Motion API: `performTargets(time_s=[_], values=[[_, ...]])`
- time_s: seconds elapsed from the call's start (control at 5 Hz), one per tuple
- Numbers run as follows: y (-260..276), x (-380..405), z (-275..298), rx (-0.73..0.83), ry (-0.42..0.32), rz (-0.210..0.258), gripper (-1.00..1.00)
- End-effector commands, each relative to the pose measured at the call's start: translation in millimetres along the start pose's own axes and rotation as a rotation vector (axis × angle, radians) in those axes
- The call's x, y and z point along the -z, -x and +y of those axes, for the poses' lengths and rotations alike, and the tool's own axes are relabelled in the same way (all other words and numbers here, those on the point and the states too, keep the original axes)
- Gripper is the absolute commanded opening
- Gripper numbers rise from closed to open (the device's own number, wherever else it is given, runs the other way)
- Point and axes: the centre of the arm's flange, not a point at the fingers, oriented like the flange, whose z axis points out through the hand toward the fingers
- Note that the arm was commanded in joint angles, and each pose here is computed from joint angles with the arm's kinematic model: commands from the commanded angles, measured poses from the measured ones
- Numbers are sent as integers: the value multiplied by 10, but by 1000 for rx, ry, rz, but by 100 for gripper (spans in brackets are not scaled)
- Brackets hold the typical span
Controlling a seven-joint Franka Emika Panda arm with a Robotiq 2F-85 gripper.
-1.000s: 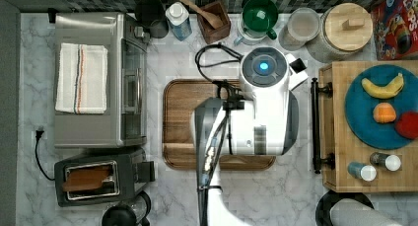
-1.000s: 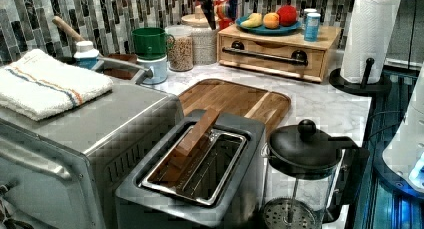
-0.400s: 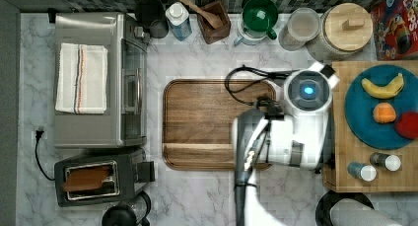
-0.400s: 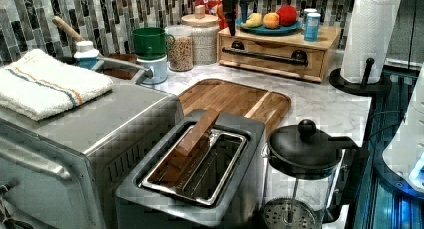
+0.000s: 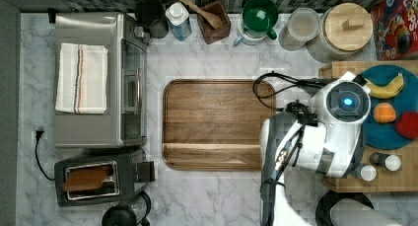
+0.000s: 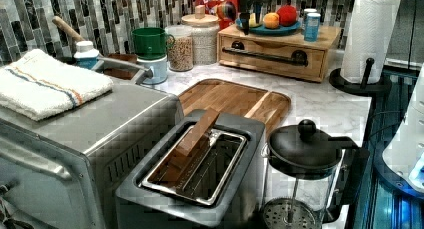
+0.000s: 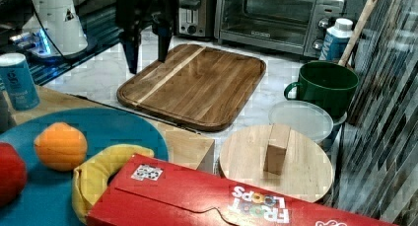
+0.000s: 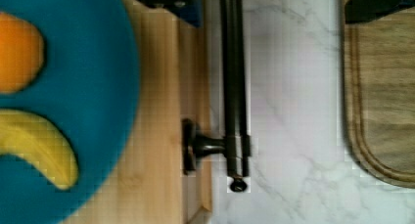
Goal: Open the drawer.
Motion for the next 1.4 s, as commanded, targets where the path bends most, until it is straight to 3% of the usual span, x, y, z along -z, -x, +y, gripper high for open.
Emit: performTargets(time_s=[0.2,1.0,1.4], values=[[-125,-7,-339,71,3,53,100],[2,-892,-182,70,6,96,100],[48,-1121,-209,38,29,70,100]])
